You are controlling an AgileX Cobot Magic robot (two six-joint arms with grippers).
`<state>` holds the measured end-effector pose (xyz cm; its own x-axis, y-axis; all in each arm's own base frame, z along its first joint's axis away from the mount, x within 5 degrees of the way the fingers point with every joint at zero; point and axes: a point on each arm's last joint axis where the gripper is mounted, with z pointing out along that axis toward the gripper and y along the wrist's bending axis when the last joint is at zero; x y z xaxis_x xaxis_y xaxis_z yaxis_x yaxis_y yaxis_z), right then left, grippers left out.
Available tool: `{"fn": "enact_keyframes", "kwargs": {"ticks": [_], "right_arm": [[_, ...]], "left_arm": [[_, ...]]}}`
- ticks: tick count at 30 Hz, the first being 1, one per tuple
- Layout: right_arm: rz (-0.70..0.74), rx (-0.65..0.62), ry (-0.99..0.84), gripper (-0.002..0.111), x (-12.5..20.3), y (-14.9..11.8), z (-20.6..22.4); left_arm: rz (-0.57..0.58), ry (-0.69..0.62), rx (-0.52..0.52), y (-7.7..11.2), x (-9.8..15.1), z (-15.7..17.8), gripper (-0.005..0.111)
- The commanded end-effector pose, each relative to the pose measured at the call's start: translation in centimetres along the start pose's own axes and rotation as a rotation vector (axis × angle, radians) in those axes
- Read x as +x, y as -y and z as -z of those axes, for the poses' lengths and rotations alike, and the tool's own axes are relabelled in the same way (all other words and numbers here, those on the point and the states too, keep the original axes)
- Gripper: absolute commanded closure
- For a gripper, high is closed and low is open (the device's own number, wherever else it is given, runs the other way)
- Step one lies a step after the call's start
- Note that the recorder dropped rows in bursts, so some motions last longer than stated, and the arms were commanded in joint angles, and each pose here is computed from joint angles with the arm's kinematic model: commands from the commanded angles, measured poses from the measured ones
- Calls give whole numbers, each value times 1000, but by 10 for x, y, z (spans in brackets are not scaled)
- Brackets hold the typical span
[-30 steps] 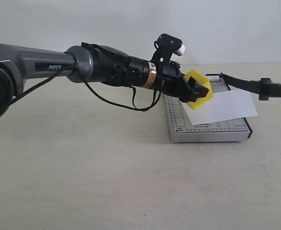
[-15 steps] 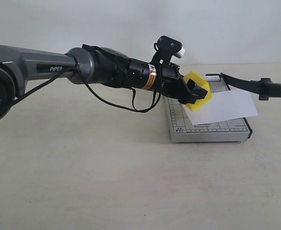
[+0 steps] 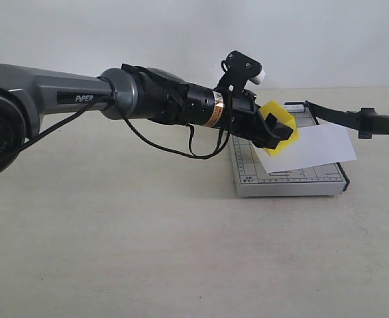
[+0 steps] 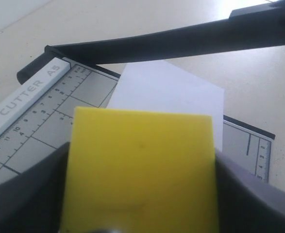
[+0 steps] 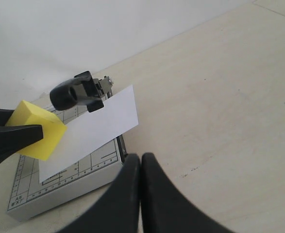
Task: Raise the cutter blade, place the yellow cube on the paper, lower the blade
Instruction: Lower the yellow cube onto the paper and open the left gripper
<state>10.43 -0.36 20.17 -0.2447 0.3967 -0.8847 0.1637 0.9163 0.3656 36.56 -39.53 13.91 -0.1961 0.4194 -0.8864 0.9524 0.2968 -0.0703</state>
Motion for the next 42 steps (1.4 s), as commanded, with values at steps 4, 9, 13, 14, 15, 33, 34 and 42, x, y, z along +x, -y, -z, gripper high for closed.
{"fn": "enact_keyframes", "kwargs": {"ticks": [4,9,13,14,15,33,34,42], "right_arm": [[11,2,15,108,-1,1,1],[11,2,15,108,-1,1,1],[11,2,15,108,-1,1,1],[11,2,15,108,-1,1,1],[11,2,15,108,-1,1,1],[11,2,15,108,-1,1,1],[11,2,15,108,-1,1,1],[11,2,15,108,-1,1,1]], "left_arm": [[-7,10,-16,0,-4,0,102],[-7,10,-16,0,-4,0,102],[-3,10,-15,0,-4,0,102],[-3,10,-15,0,-4,0,102],[-3,10,-15,0,-4,0,102],[25,24,-22,0,-6,0,62],[25,24,-22,0,-6,0,62],[39,35,12,3,-7,0,62]]}}
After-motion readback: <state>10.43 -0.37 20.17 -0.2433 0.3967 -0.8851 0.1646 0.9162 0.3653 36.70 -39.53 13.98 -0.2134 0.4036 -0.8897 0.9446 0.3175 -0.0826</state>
